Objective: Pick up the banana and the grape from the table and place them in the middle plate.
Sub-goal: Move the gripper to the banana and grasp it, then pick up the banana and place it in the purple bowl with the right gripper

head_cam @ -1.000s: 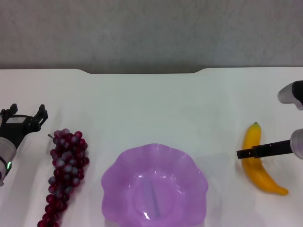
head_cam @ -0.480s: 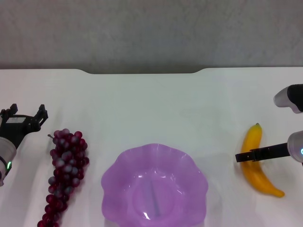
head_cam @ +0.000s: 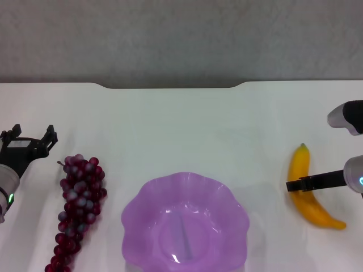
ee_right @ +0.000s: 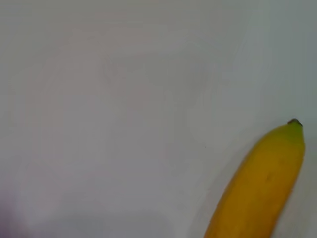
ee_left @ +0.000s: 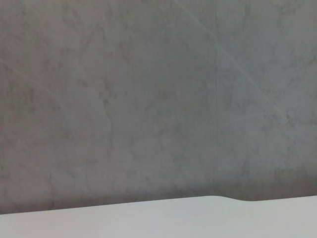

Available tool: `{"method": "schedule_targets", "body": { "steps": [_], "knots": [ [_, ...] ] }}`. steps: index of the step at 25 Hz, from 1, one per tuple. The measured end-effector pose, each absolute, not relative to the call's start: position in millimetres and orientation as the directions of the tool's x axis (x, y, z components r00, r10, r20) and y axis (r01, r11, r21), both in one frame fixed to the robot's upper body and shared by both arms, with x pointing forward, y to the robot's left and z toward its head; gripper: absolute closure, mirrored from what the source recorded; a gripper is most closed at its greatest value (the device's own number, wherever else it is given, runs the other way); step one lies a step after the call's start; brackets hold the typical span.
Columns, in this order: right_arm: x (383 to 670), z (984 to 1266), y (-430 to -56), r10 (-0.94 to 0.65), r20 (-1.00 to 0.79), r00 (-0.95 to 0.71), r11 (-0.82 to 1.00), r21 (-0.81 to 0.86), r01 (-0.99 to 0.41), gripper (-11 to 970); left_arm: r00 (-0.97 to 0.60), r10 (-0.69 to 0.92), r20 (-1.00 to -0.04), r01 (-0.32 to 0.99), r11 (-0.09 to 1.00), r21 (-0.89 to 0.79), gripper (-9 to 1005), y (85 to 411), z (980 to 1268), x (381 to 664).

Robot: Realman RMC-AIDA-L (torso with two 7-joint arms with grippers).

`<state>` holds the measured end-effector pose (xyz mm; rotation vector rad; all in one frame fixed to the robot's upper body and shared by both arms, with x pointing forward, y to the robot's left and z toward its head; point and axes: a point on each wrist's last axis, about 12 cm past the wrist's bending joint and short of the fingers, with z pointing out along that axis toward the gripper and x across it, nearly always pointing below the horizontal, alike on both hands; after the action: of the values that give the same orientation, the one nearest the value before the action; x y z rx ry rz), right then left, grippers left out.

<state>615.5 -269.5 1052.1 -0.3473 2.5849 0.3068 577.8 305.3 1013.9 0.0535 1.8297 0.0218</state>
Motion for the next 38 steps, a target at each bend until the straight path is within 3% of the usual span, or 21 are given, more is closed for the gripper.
{"method": "schedule_targets", "body": {
  "steps": [10, 20, 28, 38],
  "knots": [
    [615.7, 1050.1, -269.2, -0.226, -0.533, -0.815, 0.939, 0.104, -0.329, 376, -0.256, 0.048, -0.966, 0.026, 0.999, 0.043, 202, 305.2, 1013.9, 577.8],
    [603.1, 1074.2, -264.7, -0.252, -0.672, -0.696, 0.918, 0.061, -0.391, 397, -0.261, 0.047, -0.964, 0.021, 0.999, 0.043, 202, 306.9, 1012.2, 575.4],
    [591.6, 1116.3, -205.5, -0.407, -0.776, -0.482, 0.797, -0.044, -0.602, 438, -0.262, 0.048, -0.964, 0.019, 0.999, 0.044, 203, 307.7, 1011.6, 574.6],
    [570.3, 1122.2, -125.9, -0.517, -0.805, -0.292, 0.605, -0.102, -0.790, 445, -0.261, 0.050, -0.964, 0.021, 0.999, 0.046, 203, 307.1, 1012.2, 575.4]
  ]
}}
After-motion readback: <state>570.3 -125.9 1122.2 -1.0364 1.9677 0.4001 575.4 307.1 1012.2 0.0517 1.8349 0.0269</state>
